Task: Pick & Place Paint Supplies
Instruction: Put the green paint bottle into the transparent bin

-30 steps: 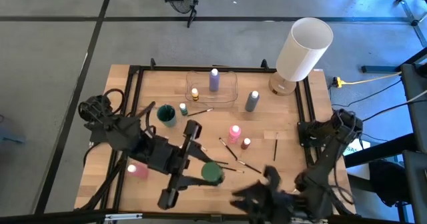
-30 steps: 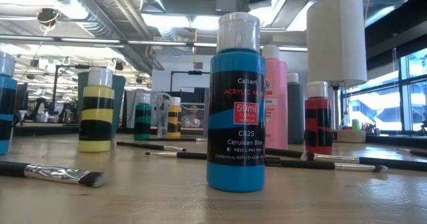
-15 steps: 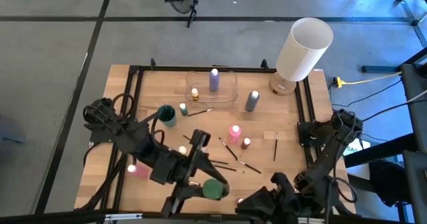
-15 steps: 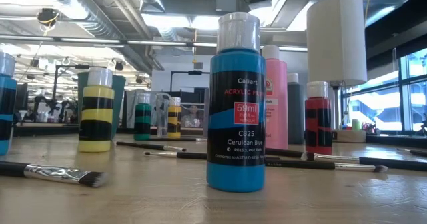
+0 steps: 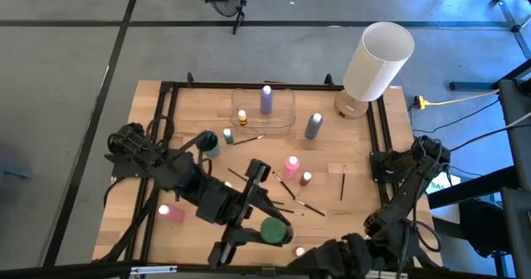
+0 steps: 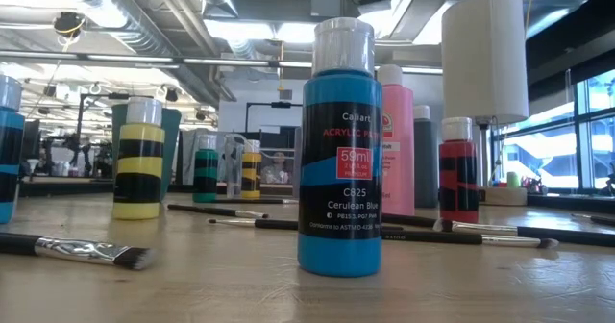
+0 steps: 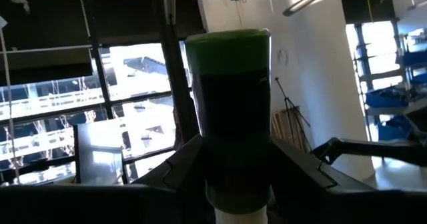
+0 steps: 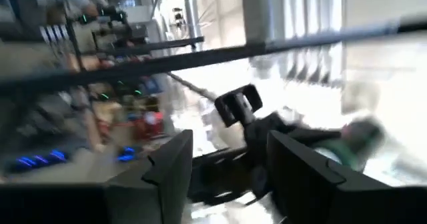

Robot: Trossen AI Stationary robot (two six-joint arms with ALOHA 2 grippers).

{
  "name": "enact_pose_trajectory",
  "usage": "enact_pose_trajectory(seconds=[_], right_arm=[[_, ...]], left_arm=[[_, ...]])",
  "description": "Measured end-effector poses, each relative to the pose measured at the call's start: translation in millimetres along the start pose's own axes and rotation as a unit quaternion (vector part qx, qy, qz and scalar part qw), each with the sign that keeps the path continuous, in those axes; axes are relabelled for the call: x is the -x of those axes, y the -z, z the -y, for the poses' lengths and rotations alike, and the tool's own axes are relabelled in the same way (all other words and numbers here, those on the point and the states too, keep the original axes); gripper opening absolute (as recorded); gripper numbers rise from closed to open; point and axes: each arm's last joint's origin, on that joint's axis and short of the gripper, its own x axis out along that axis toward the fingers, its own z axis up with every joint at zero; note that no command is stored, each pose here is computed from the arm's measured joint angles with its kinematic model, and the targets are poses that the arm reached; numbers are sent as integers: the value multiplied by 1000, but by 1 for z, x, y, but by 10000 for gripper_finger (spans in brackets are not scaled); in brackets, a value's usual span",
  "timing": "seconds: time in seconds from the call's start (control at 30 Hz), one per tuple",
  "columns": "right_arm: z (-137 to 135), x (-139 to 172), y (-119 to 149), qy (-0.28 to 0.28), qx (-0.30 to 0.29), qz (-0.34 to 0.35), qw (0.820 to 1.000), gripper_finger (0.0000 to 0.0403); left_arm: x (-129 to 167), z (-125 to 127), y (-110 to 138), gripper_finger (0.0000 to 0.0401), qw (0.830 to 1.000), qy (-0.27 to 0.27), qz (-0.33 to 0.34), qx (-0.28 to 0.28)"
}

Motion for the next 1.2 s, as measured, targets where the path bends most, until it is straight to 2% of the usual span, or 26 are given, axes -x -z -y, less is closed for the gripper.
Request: enact_pose_trajectory(seconds=[0.17, 0.4, 0.67, 0.87, 0.97, 1.2], right_arm=[[2, -4, 2, 34, 117, 62, 991, 191], [7, -4, 4, 62, 172, 45, 982, 159], [11, -9, 14, 77, 191, 6, 978, 158], [10, -9, 15, 63, 189, -14, 980, 194], [9, -10, 16, 66, 221, -7, 973, 205], [9, -11, 17, 61, 237, -16, 970, 200]], left_arm=[[-5, 0, 0, 141, 999, -9, 40, 13], [-4, -1, -3, 141, 999, -10, 48, 17], [-6, -8, 1, 141, 999, -21, 43, 25], [-6, -9, 2, 141, 999, -23, 39, 22], [-6, -9, 2, 141, 999, -23, 39, 22], [-6, -9, 2, 141, 998, -34, 36, 38]])
